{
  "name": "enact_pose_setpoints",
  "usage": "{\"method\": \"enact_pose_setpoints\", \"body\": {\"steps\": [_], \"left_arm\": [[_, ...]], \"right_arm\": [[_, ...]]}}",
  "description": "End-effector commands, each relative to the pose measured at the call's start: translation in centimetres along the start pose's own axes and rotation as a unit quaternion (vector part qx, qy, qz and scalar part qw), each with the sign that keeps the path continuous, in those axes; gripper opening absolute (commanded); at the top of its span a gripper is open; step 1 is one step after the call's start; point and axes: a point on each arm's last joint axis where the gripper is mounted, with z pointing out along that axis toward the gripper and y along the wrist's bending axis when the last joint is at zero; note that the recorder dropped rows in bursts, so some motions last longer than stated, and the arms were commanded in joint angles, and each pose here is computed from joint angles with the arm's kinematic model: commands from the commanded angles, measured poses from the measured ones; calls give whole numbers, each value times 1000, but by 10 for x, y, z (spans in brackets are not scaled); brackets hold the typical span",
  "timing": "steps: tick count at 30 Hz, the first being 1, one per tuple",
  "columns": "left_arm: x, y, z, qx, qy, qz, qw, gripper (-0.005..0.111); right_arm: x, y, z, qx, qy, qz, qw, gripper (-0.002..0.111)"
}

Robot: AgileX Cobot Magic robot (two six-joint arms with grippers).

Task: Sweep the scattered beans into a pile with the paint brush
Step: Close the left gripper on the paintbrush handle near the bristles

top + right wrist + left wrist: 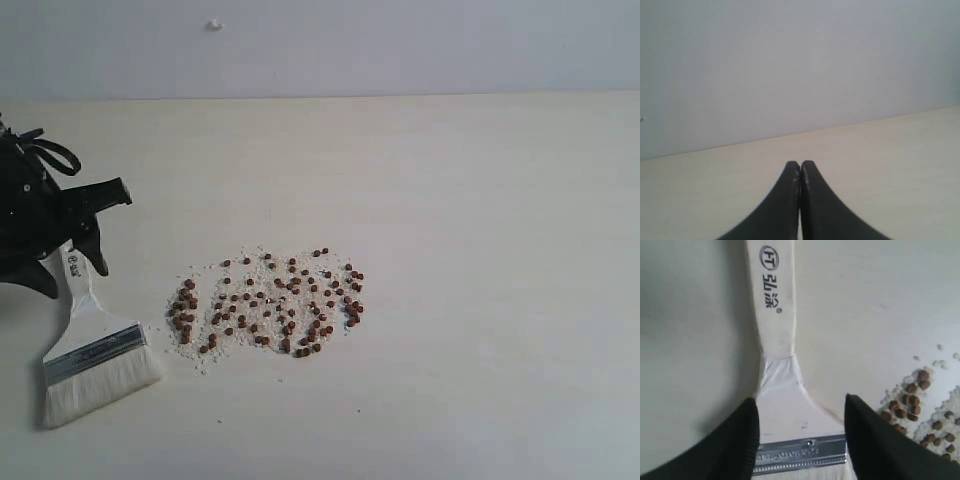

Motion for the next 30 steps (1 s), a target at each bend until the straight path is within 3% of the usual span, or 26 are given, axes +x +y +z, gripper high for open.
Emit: {"method": "enact_pose_setpoints", "body": {"steps": [1, 12, 30], "left_arm": [[-2, 0, 3, -15, -4, -4, 1000, 50], [-6, 3, 34, -40, 27, -9, 999, 50], [-11, 4, 50, -49, 24, 0, 999, 50]], "right_arm": [[0, 0, 0, -1, -6, 2, 1000, 0], [0, 0, 0, -1, -6, 2, 1000, 0], [0, 0, 0, -1, -6, 2, 1000, 0]]}}
